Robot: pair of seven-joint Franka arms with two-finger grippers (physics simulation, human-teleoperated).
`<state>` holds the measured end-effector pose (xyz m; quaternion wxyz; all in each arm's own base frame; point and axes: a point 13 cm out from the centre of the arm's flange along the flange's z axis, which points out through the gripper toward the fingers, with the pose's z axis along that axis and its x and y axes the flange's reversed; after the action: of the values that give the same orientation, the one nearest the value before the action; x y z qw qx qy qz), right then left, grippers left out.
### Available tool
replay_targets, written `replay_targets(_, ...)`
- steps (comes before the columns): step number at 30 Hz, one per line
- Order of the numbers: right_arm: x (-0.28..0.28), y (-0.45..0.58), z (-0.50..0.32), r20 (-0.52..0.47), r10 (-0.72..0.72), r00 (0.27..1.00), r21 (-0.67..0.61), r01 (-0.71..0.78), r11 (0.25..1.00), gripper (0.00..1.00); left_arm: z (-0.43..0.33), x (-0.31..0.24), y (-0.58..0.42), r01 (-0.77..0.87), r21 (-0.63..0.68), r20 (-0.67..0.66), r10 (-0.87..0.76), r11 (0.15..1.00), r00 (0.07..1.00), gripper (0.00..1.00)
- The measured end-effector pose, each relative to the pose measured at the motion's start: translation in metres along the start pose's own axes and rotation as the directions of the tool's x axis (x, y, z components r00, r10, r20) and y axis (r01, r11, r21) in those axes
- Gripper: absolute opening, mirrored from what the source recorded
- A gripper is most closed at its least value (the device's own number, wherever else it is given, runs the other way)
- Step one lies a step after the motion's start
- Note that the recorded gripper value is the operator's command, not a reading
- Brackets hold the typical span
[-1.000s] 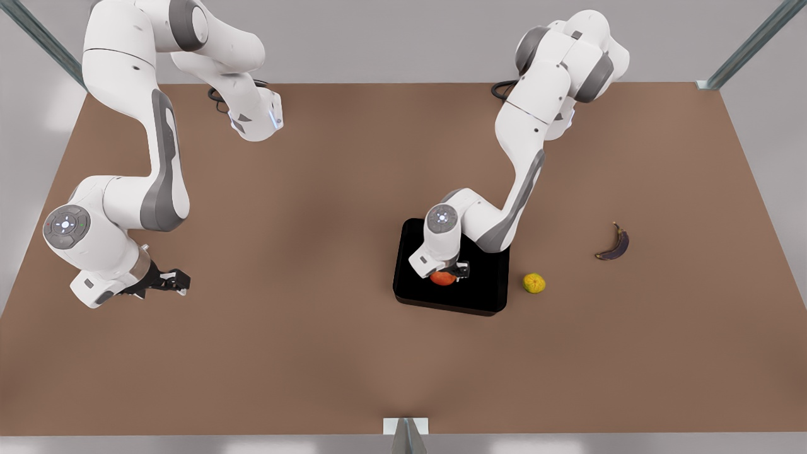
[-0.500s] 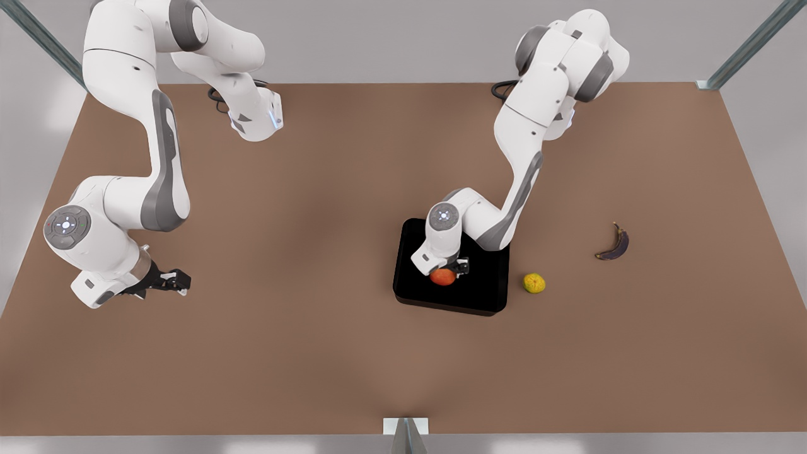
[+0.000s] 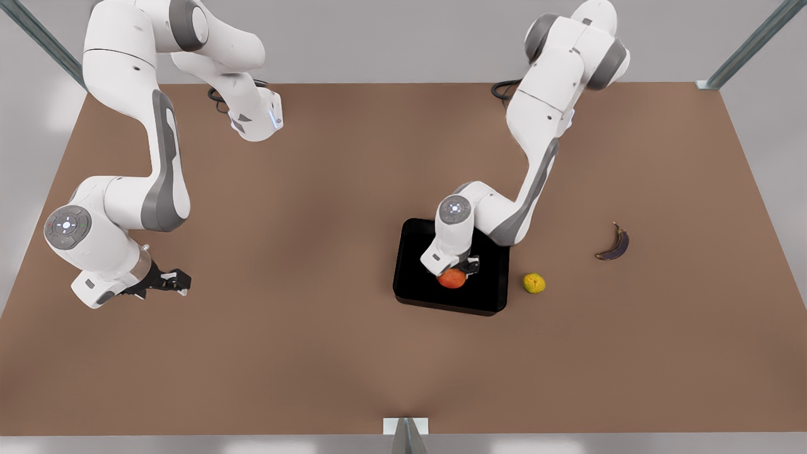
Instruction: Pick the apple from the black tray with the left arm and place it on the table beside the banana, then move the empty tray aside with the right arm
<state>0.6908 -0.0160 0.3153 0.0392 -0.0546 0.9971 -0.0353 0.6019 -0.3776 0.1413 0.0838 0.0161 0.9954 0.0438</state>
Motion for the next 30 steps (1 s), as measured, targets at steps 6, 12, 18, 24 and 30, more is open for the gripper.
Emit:
replay_targets(6, -0.030, 0.156, -0.094, 0.105, -0.167, 0.980, -0.014, 0.169, 0.985, 1.00, -0.070, -0.057, 0.208, 0.199, -0.105, -0.092, -0.209, 0.974, 0.974, 0.81)
replay_targets(12, 0.044, 0.378, -0.132, 0.060, -0.274, 0.960, -0.055, 0.278, 0.959, 1.00, 0.002, -0.025, 0.382, 0.205, -0.169, -0.278, -0.247, 0.964, 0.928, 0.81)
replay_targets(18, 0.110, 0.461, -0.097, -0.109, -0.106, 0.988, -0.142, 0.090, 0.986, 1.00, 0.076, -0.028, 0.387, 0.082, -0.089, -0.297, -0.105, 0.993, 0.949, 0.81)
replay_targets(24, 0.176, 0.484, -0.018, -0.117, 0.105, 0.988, -0.079, -0.115, 0.990, 1.00, 0.092, -0.042, 0.378, -0.025, -0.034, -0.249, 0.015, 0.999, 0.968, 1.00)
replay_targets(30, 0.158, 0.517, 0.037, 0.039, 0.220, 0.975, -0.084, -0.216, 0.973, 1.00, -0.111, -0.124, 0.410, 0.060, 0.051, -0.032, -0.058, 0.997, 0.998, 1.00)
